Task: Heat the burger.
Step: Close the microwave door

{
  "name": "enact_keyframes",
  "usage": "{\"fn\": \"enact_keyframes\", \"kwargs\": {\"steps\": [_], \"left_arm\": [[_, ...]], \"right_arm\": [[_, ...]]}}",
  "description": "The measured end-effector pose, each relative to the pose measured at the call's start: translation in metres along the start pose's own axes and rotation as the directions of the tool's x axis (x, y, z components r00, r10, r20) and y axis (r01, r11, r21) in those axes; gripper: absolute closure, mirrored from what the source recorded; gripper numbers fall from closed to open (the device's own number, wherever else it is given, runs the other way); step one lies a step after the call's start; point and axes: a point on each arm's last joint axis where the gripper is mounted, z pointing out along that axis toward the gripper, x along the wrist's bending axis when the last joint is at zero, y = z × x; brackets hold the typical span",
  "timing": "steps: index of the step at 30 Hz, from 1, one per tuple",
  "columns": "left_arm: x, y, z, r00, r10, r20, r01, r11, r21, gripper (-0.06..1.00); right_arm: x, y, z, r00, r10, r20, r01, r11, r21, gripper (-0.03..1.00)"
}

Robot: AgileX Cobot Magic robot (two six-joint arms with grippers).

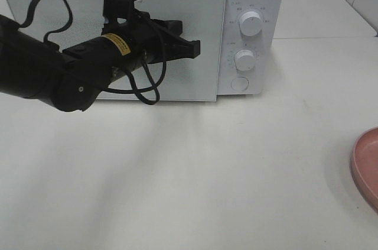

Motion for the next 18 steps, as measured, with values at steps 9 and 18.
{"fn": "enact_keyframes", "kwargs": {"steps": [9, 18], "left_arm": [[-0.008, -0.001, 0.02, 1.0, 0.018, 0.012, -0.018, 1.0, 0.011, 0.94], [-0.008, 0.001, 0.028, 0.998, 0.059, -0.004, -0.059, 0.997, 0.04, 0.94]], "right_arm": [[0.0, 0.0, 0.0, 1.0, 0.0, 0.0, 0.0, 1.0, 0.0, 0.21], [0.0, 0.0, 0.0, 1.0, 0.0, -0.001, 0.0, 1.0, 0.0, 0.21]]}}
